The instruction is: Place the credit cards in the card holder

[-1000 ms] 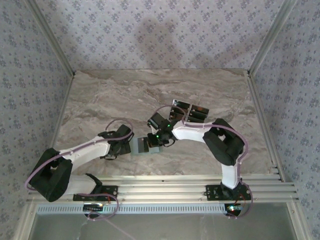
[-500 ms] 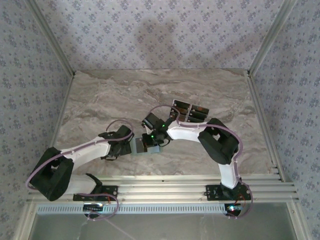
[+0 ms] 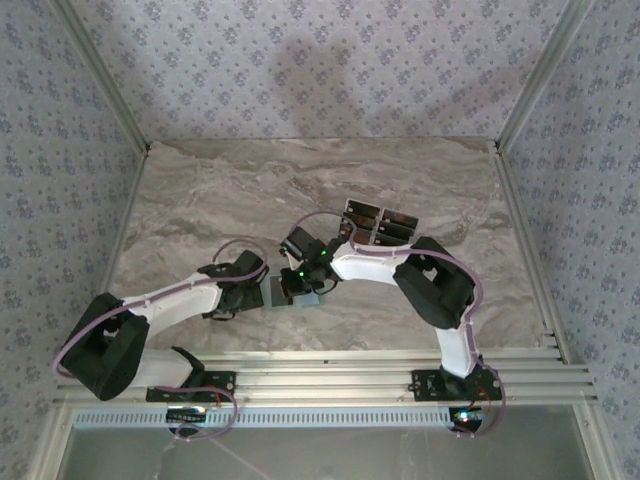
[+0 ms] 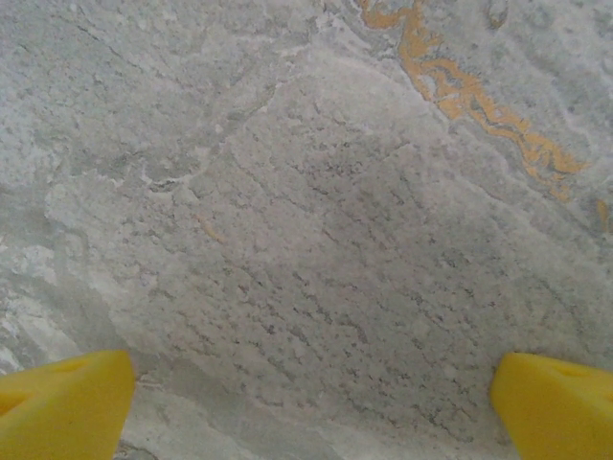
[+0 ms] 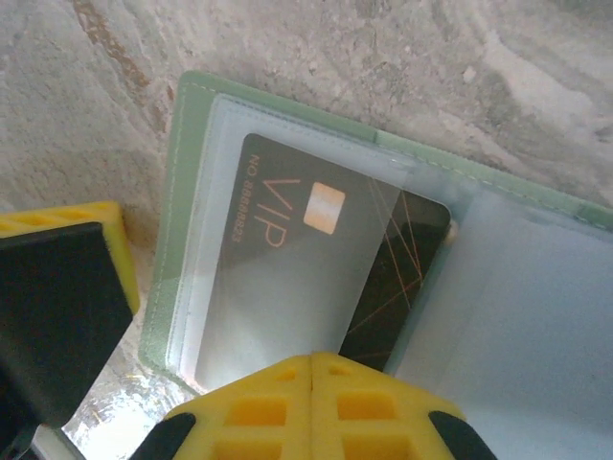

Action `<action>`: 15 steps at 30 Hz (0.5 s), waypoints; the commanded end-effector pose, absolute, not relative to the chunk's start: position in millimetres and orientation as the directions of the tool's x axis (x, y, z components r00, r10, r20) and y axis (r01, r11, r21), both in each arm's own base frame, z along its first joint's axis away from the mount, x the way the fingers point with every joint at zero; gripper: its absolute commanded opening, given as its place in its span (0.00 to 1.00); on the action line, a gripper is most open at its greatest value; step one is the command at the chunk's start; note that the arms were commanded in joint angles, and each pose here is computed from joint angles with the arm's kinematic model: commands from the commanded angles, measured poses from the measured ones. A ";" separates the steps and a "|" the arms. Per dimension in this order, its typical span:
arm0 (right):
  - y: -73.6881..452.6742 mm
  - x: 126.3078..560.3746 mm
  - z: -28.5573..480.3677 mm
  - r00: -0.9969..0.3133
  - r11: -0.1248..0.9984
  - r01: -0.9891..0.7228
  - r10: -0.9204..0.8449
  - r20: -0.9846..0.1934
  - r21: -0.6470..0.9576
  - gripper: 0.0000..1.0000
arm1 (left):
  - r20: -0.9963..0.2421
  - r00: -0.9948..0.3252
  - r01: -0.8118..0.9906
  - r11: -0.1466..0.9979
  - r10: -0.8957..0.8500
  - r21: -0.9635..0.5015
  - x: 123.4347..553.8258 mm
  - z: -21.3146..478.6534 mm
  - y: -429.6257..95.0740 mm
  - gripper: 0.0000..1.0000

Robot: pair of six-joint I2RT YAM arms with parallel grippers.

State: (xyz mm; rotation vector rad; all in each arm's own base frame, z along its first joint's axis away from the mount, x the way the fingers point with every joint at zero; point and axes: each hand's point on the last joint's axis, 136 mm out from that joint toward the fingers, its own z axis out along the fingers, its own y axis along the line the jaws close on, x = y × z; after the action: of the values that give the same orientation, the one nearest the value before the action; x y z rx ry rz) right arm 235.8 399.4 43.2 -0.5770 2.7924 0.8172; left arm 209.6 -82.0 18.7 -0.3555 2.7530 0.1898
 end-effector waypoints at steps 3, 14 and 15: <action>388.5 239.4 56.6 -0.914 0.783 -0.397 -0.285 -0.290 0.480 0.07 | -0.338 -0.916 -0.251 0.965 -0.214 0.070 209.7 9.8 -88.1 0.99; 379.6 240.1 20.8 -0.929 0.814 -0.366 -0.291 -0.229 0.451 0.06 | -0.336 -0.919 -0.245 0.967 -0.207 0.075 209.6 8.7 -88.2 0.99; 378.0 240.7 19.1 -0.930 0.817 -0.364 -0.290 -0.227 0.447 0.06 | -0.335 -0.919 -0.247 0.966 -0.209 0.074 209.6 8.4 -88.1 0.99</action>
State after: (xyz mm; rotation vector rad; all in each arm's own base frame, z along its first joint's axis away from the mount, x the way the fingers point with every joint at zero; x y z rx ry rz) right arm 239.9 388.2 35.6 -0.5450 2.8094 0.8001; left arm 210.1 -82.5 17.8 -0.3471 2.7549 0.1921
